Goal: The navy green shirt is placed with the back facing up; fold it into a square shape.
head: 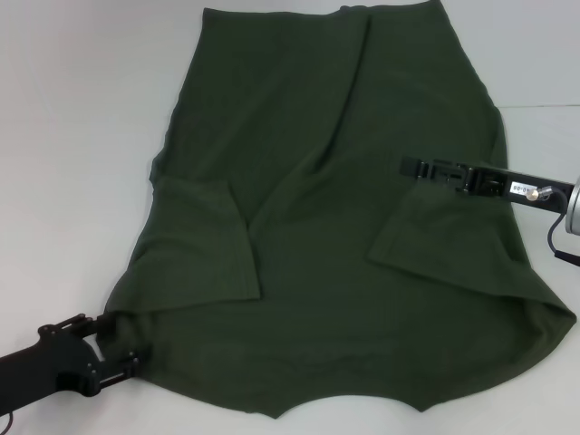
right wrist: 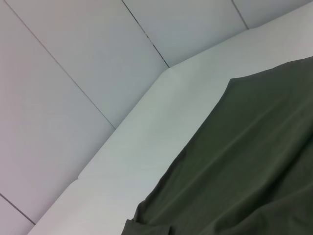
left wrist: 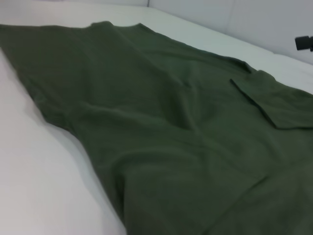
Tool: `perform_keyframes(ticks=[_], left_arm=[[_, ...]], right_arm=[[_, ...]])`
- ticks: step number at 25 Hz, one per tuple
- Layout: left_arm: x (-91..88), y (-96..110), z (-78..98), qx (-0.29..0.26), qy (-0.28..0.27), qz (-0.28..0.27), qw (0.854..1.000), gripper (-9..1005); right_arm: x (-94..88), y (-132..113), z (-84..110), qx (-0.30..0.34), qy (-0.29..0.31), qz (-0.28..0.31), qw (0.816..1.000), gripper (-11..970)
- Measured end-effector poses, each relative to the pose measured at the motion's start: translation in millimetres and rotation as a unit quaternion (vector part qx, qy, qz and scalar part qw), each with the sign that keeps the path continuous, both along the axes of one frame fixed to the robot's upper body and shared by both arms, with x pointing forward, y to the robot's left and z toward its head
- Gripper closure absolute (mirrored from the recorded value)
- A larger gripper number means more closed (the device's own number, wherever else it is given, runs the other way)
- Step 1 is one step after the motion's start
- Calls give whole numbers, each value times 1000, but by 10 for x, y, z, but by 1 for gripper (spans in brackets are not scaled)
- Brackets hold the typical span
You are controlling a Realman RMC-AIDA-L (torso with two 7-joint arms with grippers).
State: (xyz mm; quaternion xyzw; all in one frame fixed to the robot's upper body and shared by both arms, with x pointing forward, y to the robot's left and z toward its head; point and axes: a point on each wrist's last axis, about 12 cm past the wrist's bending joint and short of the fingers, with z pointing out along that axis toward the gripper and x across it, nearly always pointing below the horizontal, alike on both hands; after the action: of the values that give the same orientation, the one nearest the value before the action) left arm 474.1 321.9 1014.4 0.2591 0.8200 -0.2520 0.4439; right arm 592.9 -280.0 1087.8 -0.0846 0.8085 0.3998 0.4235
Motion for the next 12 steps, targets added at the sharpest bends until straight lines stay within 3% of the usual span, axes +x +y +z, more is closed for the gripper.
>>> perform_keyframes(ticks=[12], left_arm=[[50,-63,54,-9,-1,-21,1000,239]], right_arm=[[-5,-29,5,4,-2,-5,1000,72]])
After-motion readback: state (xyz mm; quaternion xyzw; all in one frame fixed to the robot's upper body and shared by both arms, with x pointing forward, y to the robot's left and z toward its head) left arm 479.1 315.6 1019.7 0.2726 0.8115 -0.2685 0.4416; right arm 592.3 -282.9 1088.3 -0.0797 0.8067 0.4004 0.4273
